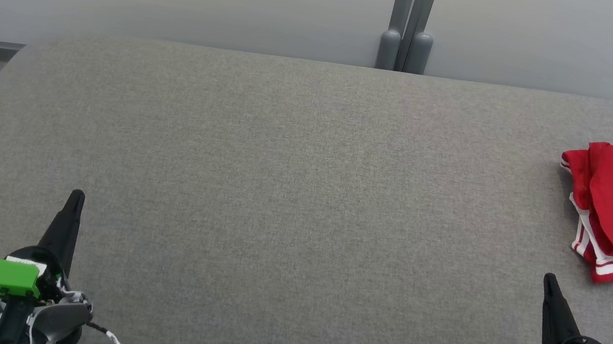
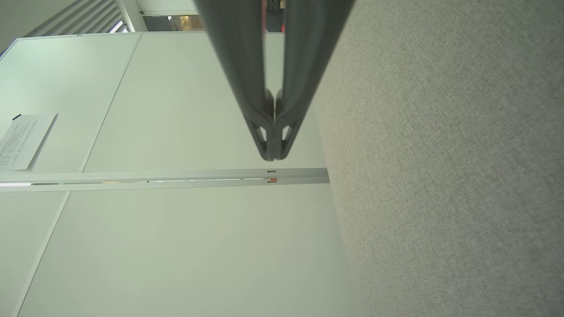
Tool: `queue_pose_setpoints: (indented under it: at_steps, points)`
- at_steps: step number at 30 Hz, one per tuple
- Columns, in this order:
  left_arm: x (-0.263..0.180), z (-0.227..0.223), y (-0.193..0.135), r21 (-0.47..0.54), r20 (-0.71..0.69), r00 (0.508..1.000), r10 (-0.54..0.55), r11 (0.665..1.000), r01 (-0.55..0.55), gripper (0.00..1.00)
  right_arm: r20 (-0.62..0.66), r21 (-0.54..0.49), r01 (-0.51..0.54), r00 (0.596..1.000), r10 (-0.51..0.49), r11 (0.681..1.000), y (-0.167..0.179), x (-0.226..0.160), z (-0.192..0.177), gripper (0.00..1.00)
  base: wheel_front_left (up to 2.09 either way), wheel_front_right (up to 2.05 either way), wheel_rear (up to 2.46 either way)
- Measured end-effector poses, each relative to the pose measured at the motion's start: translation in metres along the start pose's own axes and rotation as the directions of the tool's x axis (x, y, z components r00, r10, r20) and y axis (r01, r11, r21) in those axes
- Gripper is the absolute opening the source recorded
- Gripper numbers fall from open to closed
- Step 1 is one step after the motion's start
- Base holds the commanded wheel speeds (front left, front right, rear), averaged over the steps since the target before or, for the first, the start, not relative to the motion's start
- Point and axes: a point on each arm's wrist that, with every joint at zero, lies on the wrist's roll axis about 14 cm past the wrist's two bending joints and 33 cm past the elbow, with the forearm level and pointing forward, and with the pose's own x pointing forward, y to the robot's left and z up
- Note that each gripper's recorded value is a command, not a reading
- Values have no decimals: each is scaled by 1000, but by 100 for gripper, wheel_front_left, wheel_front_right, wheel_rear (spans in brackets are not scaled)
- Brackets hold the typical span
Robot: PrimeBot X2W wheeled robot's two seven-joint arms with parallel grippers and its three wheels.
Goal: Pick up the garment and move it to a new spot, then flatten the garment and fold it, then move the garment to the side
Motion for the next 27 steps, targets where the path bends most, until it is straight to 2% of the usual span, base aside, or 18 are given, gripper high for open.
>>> queue_pose_setpoints:
  at_steps: [27]
  points:
    - [0,0,0,0,0,1000,0,1000,0,0,0,0,0,1000,0,1000,0,0,0,0,0,0,0]
